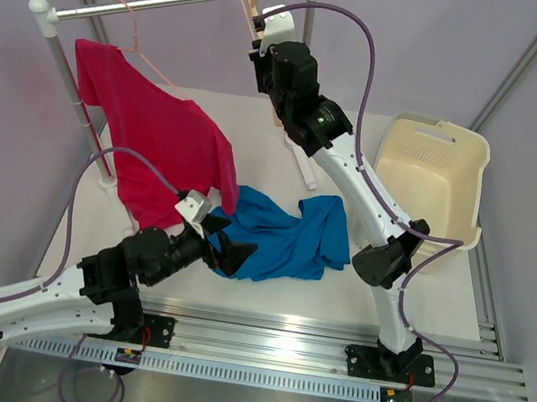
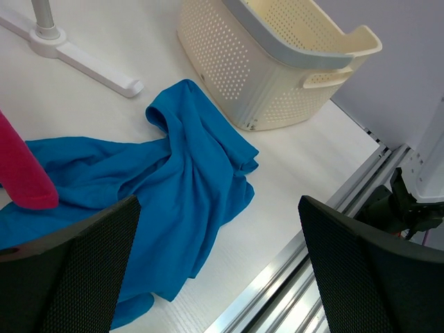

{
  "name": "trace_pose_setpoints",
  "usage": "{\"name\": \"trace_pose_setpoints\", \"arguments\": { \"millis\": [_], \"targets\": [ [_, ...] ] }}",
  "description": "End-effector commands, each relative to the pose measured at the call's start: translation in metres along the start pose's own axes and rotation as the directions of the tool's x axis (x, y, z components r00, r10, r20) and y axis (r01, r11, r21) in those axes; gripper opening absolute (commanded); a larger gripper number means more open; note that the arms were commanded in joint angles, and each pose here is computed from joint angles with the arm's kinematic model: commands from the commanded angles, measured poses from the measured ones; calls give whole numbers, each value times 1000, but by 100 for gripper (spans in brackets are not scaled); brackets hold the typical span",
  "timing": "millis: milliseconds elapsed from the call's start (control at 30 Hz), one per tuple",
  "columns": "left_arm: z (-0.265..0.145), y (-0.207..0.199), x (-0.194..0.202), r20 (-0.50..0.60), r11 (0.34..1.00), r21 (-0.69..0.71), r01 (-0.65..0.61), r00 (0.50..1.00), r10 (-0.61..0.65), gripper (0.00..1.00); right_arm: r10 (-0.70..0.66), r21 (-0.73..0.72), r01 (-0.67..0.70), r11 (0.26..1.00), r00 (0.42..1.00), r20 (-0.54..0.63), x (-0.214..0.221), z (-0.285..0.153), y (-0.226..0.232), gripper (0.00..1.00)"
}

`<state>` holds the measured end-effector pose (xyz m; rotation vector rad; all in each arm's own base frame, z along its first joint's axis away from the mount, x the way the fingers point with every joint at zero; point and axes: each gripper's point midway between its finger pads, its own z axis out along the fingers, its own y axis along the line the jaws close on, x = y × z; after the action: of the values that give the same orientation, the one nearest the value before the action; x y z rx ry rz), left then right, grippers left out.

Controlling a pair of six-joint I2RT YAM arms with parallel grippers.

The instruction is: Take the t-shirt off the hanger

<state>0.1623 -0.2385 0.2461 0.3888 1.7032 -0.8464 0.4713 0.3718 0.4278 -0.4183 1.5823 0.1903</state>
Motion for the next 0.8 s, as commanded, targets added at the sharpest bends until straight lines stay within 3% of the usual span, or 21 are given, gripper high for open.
{"name": "trace_pose_setpoints", "arguments": {
  "millis": [0,233,300,367,433,500,567,600,667,700,767],
  "targets": [
    [-3,-3,-16,71,999,18,29,997,-30,99,27,48,-32,998,995,98,-20,12,-8,0],
    [-6,-3,-16,76,999,26,31,997,-32,99,29,37,-32,999,996,83,-9,20,-3,0],
    [-5,-2,-15,74,999,22,25,997,-27,99,26,38,-29,999,997,71,-7,18,-3,5],
    [-5,-1,-14,71,1000,14,22,997,-23,99,25,37,-27,999,998,64,-8,15,-5,43],
    [-5,1,-13,67,1000,5,16,998,-16,99,19,41,-20,999,999,29,-2,10,-7,59],
    [-5,5,-15,74,1000,-14,6,997,-5,99,23,42,-22,999,1000,-17,2,-2,-13,90],
    [-5,11,-16,83,999,-49,-1,997,5,99,46,63,-44,997,999,-24,-10,-24,-25,99],
    [-5,13,-17,84,998,-61,-8,996,13,99,54,64,-49,997,995,-84,5,-31,-26,99],
    [-4,17,-18,85,996,-83,-13,996,20,99,94,63,-88,994,991,-97,-6,-60,-37,99],
    [-4,17,-18,85,996,-87,-13,996,21,99,128,64,-118,991,975,-182,20,-70,-33,100],
    [-4,24,-15,82,993,-118,-16,996,26,99,173,-33,-184,982,960,-222,19,-102,-25,100]
  ]
}}
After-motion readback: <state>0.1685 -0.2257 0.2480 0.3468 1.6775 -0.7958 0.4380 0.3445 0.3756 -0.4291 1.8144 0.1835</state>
